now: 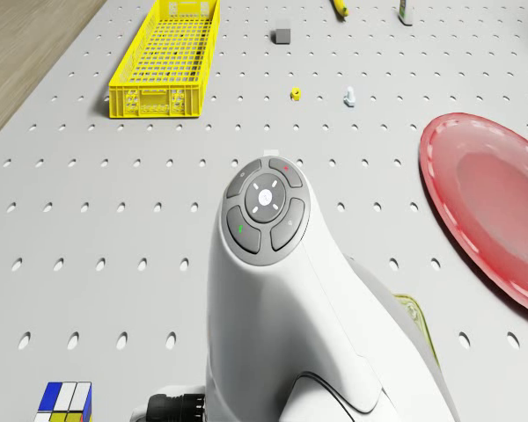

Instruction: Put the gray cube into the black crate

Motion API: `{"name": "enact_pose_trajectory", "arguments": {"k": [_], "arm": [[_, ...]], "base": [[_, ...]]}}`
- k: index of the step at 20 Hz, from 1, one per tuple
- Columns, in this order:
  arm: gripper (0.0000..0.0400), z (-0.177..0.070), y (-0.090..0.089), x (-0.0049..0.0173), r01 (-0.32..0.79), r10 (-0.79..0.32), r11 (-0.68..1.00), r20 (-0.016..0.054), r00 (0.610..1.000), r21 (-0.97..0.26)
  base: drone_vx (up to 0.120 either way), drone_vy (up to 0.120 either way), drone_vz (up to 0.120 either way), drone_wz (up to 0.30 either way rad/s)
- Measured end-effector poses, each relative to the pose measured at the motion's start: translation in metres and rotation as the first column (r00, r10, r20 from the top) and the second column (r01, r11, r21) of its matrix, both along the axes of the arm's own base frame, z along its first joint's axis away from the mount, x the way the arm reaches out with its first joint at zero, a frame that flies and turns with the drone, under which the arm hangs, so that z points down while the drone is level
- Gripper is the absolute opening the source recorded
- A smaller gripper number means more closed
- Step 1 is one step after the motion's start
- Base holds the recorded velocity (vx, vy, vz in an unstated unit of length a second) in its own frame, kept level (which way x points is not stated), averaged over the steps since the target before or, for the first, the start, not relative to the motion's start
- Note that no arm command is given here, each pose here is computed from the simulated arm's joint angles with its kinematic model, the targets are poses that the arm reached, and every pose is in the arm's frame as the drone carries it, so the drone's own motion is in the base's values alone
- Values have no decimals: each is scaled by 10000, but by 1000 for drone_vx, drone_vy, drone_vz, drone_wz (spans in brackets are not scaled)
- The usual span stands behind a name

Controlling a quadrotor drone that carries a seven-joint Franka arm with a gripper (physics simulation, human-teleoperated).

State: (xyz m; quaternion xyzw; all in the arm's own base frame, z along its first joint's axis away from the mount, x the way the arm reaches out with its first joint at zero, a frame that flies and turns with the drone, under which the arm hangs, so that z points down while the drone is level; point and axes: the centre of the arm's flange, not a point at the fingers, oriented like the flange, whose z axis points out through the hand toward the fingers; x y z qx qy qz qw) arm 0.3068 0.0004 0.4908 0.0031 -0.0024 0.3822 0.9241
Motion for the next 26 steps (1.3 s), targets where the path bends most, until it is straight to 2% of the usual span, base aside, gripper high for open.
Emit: {"name": "enact_pose_trajectory", "arguments": {"k": [13,22,26], "arm": [[400,-1,-5,0,-1,1,10000,-3,10000,-56],[400,-1,-5,0,-3,2,10000,-4,10000,-61],[400,-1,-5,0,-3,3,10000,-4,10000,-61]], "base": [[120,0,-6,0],[120,0,-120,0],[120,0,0,0]]}}
